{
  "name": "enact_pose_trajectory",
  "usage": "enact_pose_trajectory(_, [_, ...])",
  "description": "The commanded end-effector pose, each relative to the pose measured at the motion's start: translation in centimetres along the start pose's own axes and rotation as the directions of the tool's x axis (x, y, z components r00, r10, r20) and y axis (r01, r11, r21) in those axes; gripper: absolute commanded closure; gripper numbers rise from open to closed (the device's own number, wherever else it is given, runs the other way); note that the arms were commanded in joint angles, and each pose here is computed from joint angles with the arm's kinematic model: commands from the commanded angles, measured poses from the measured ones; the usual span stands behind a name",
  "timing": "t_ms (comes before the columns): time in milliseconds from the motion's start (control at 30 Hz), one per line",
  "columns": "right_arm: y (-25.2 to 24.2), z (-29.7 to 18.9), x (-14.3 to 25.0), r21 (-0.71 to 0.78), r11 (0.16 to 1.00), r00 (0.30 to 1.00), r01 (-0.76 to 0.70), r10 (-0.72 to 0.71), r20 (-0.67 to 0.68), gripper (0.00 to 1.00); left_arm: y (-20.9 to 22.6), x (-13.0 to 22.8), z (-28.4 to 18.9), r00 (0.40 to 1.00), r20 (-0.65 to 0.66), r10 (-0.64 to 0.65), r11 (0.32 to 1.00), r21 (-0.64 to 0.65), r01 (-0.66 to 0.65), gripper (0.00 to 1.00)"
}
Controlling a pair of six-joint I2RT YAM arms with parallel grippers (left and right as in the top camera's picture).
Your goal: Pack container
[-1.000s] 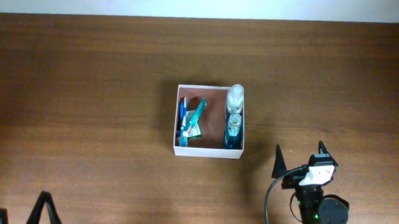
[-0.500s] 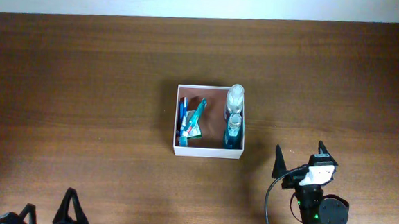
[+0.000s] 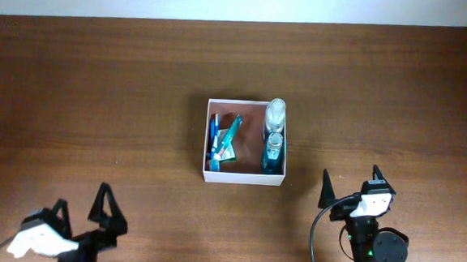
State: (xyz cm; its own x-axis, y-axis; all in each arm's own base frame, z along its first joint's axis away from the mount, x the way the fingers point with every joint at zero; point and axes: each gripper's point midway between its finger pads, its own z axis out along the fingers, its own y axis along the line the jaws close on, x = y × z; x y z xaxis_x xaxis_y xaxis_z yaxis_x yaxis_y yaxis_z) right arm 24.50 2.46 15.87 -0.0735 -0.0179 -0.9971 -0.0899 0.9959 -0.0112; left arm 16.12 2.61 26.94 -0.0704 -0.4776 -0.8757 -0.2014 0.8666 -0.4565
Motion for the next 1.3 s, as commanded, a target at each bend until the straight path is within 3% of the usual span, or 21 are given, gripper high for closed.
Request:
enact_pose_trajectory(0, [-0.2,0.0,0.3,0.007,1.0,1.0,0.006,-0.006,-0.002,0.02,-0.1,1.5,2.6,1.0,0.029,-0.003,1.0,0.018,0.003,0.01])
enact_pose_trajectory(533, [-0.2,0.0,0.3,0.007,1.0,1.0,0.006,-0.006,-0.002,0.02,0.5,6.9,9.0,0.979,0.19,-0.075,0.991,0.122,0.053,0.0])
enact_pose_trajectory(800, [-0.2,0.0,0.3,0.007,1.0,1.0,0.006,-0.006,-0.002,0.02,1.8,7.6,9.3,0.97,0.173,0.172,0.983,0.028,-0.18,0.01])
enact_pose_trajectory(967, [-0.2,0.0,0.3,0.007,1.0,1.0,0.006,-0.006,-0.002,0.02,3.8,8.4,9.7,0.969,0.121,0.215,0.977,-0.044,-0.211,0.0])
enact_pose_trajectory(1267, [-0.2,0.0,0.3,0.007,1.0,1.0,0.006,-0.006,-0.002,0.02,3.7,8.5,9.7,0.9,0.107,0.424,0.906,-0.059,-0.419,0.01])
